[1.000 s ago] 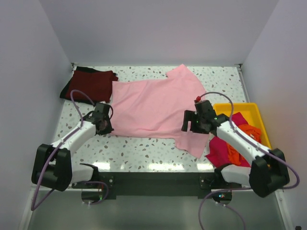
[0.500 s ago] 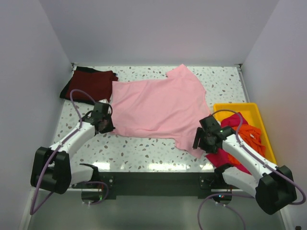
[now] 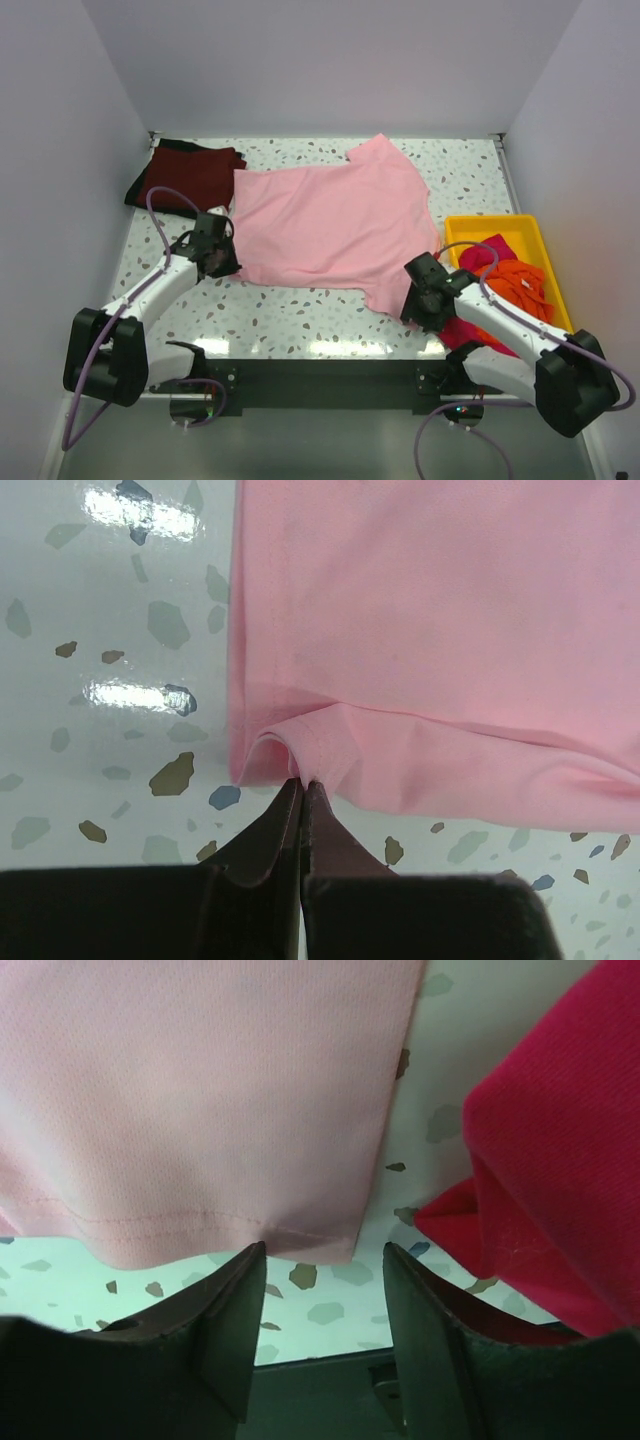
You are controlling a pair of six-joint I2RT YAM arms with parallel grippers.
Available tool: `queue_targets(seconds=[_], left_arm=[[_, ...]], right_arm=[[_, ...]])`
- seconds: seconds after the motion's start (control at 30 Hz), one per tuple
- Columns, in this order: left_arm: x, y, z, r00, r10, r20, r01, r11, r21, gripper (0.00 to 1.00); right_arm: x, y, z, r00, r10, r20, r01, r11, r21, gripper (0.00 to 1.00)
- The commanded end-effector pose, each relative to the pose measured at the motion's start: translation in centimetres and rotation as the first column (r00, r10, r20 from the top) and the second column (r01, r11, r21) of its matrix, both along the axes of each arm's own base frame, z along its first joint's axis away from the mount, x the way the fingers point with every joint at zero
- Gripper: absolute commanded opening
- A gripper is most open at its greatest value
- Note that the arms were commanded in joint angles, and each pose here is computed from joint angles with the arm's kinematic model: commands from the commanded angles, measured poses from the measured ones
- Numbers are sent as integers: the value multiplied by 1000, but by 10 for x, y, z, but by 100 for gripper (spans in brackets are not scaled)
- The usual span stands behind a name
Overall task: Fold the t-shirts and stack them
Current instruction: Fold the tshirt
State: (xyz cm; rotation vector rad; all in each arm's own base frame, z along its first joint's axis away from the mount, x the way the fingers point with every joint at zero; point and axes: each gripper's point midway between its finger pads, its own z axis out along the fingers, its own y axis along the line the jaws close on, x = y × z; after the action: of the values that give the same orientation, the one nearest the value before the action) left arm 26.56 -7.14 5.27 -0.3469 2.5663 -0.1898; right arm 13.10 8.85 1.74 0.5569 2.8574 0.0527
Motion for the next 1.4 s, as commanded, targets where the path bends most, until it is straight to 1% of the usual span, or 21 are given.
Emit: queue_targets(seconds=[0.0, 0.13, 0.17, 0.23, 0.27, 0.33, 0.37, 0.43, 0.63, 0.67, 0.83, 1.03, 1.17, 1.23, 1.27, 1.37], left_arm=[[15, -2, 14, 997, -20, 72, 21, 1000, -8, 0], [14, -1, 13, 998, -17, 68, 17, 1000, -6, 0], [13, -1, 13, 998, -21, 65, 21, 1000, -5, 0], [12, -1, 13, 998, -19, 65, 20, 1000, -5, 0], [11, -1, 13, 998, -19, 62, 20, 1000, -5, 0], [11, -1, 14, 998, -20, 65, 20, 1000, -7, 0], [10, -1, 16, 997, -19, 71, 19, 1000, -9, 0], [10, 0, 18, 997, -17, 76, 18, 1000, -7, 0], [3, -1, 25, 997, -25, 78, 27, 999, -20, 0], [0, -2, 28, 996, -27, 82, 29, 999, -24, 0], [-7, -5, 38, 995, -18, 98, 24, 998, -61, 0], [-18, -10, 44, 995, -26, 91, 35, 994, -100, 0], [-13, -20, 54, 992, -36, 122, 55, 987, -154, 0], [-7, -27, 60, 990, -46, 132, 69, 981, -182, 0], [-6, -28, 57, 992, -54, 117, 75, 980, -183, 0], [6, -32, 66, 988, -63, 138, 89, 978, -187, 0]], right_arm=[[8, -6, -6, 998, -42, 41, 43, 998, -41, 52], [15, -11, -8, 997, -40, 66, 44, 996, -75, 43], [18, -11, -7, 997, -35, 74, 41, 996, -78, 38], [18, -11, -7, 997, -30, 69, 36, 996, -84, 32], [18, -11, -7, 997, -24, 68, 30, 996, -85, 24], [17, -11, -7, 998, -16, 68, 22, 996, -83, 16], [16, -10, -7, 998, -14, 66, 19, 997, -76, 8], [15, -9, -5, 998, -6, 63, 11, 998, -69, 0], [10, -9, 20, 996, 13, 84, -9, 999, -49, 0], [13, -8, 28, 994, 16, 105, -12, 999, -41, 0], [6, -5, 41, 994, 30, 101, -28, 999, -25, 0], [8, -1, 57, 990, 51, 134, -50, 999, -12, 0], [30, 5, 80, 974, 72, 215, -69, 997, -18, 0], [47, 6, 90, 962, 89, 259, -79, 996, -51, 0], [55, 3, 94, 955, 93, 280, -74, 994, -79, 0], [82, 9, 104, 942, 125, 310, -91, 989, -120, 0]])
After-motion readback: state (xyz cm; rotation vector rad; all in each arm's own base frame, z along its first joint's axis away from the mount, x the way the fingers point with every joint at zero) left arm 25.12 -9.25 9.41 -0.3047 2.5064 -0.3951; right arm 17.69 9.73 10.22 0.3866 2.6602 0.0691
